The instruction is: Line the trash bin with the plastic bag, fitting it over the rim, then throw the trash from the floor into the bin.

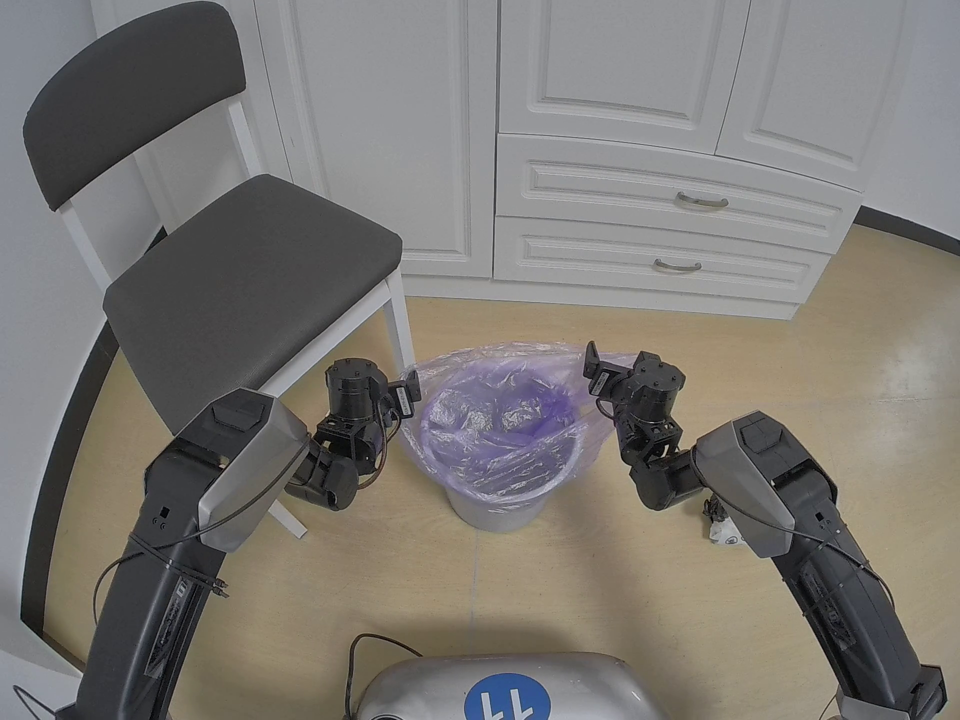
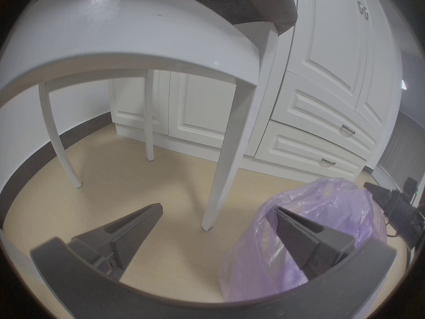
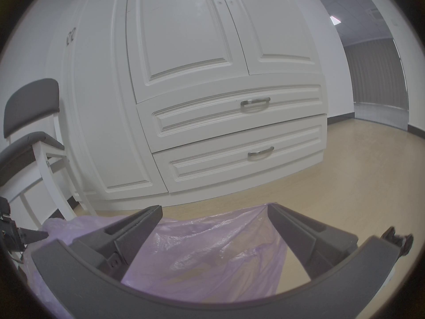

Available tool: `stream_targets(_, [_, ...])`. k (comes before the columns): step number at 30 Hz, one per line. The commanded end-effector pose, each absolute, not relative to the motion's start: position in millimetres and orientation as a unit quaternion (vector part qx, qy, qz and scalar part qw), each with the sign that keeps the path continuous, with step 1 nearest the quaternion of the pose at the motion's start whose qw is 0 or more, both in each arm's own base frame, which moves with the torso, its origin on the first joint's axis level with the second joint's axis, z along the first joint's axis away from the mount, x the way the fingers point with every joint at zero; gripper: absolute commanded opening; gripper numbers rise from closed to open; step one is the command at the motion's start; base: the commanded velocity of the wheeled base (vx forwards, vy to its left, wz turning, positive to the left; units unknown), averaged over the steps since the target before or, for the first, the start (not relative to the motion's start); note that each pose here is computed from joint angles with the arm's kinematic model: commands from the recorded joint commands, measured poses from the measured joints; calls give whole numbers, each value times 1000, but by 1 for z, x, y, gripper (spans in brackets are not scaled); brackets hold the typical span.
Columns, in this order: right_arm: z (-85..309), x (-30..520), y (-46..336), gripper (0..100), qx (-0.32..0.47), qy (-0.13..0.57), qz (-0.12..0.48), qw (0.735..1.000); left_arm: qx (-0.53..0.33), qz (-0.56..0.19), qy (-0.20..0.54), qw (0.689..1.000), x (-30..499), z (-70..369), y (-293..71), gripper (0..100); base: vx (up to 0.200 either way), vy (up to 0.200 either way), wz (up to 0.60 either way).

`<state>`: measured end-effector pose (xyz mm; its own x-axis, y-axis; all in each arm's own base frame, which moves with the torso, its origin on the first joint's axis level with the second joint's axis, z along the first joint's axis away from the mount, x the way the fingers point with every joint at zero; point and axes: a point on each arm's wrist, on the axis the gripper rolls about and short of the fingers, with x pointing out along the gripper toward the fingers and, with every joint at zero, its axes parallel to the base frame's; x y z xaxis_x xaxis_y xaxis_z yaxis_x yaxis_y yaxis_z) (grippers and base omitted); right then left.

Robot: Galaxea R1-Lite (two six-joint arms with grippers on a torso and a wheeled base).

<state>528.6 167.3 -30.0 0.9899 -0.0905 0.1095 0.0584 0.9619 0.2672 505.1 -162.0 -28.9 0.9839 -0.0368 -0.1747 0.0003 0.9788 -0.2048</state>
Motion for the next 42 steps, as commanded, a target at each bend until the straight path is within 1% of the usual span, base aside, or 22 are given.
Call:
stream_targets(1, [-50, 529, 169, 100, 135, -48, -35, 989, -105, -10, 88, 991, 506, -34, -164, 100, 0, 0, 0])
stream_targets(4, [-58, 529, 170, 100, 136, -41, -34, 989, -106, -9, 86, 991, 508, -36, -165, 100, 0, 0, 0])
stream_targets(6, [-61, 529, 169, 100, 129, -28, -39, 991, -102, 5, 85, 991, 509, -38, -164, 100, 0, 0, 0])
stream_targets(11, [-52, 530, 166, 100, 130, -31, -44, 990, -98, 12, 88, 991, 509, -40, -163, 100, 0, 0, 0])
stream_targets(12, [-31, 521, 166, 100, 129, -30, -41, 990, -100, 15, 83, 991, 509, -35, -159, 100, 0, 0, 0])
stream_targets(14, [-17, 509, 167, 100, 126, -23, -33, 991, -101, 13, 86, 991, 505, -28, -157, 100, 0, 0, 0])
stream_targets(18, [-7, 478, 174, 100, 100, 31, -9, 994, -96, 6, 99, 990, 494, -17, -151, 100, 0, 0, 0])
stream_targets(19, [-8, 475, 174, 100, 95, 40, -4, 995, -96, 5, 101, 990, 493, -17, -151, 100, 0, 0, 0])
stream_targets(21, [-17, 457, 173, 100, 54, 90, 12, 994, -80, -3, 115, 990, 488, -19, -149, 100, 0, 0, 0])
stream_targets(24, [-20, 442, 168, 100, 21, 125, 18, 992, -51, -5, 131, 990, 484, -27, -148, 100, 0, 0, 0])
stream_targets(26, [-12, 435, 166, 100, 21, 127, 37, 991, -32, -5, 138, 990, 482, -32, -146, 100, 0, 0, 0])
stream_targets(28, [-12, 435, 166, 100, 21, 127, 37, 991, -32, -5, 138, 990, 482, -32, -146, 100, 0, 0, 0])
stream_targets(29, [13, 430, 165, 100, 35, 113, 56, 991, -25, -5, 143, 989, 482, -35, -145, 100, 0, 0, 0])
stream_targets(33, [43, 430, 162, 100, 80, 86, 60, 991, -25, -3, 144, 989, 485, -40, -143, 100, 0, 0, 0])
stream_targets(38, [50, 442, 153, 100, 96, 65, 48, 992, -33, -2, 128, 991, 491, -39, -143, 100, 0, 0, 0])
stream_targets(40, [42, 450, 151, 100, 104, 65, 42, 992, -40, 0, 119, 992, 495, -36, -143, 100, 0, 0, 0])
stream_targets(42, [26, 459, 149, 100, 106, 71, 36, 991, -56, 0, 107, 993, 498, -34, -145, 100, 0, 0, 0])
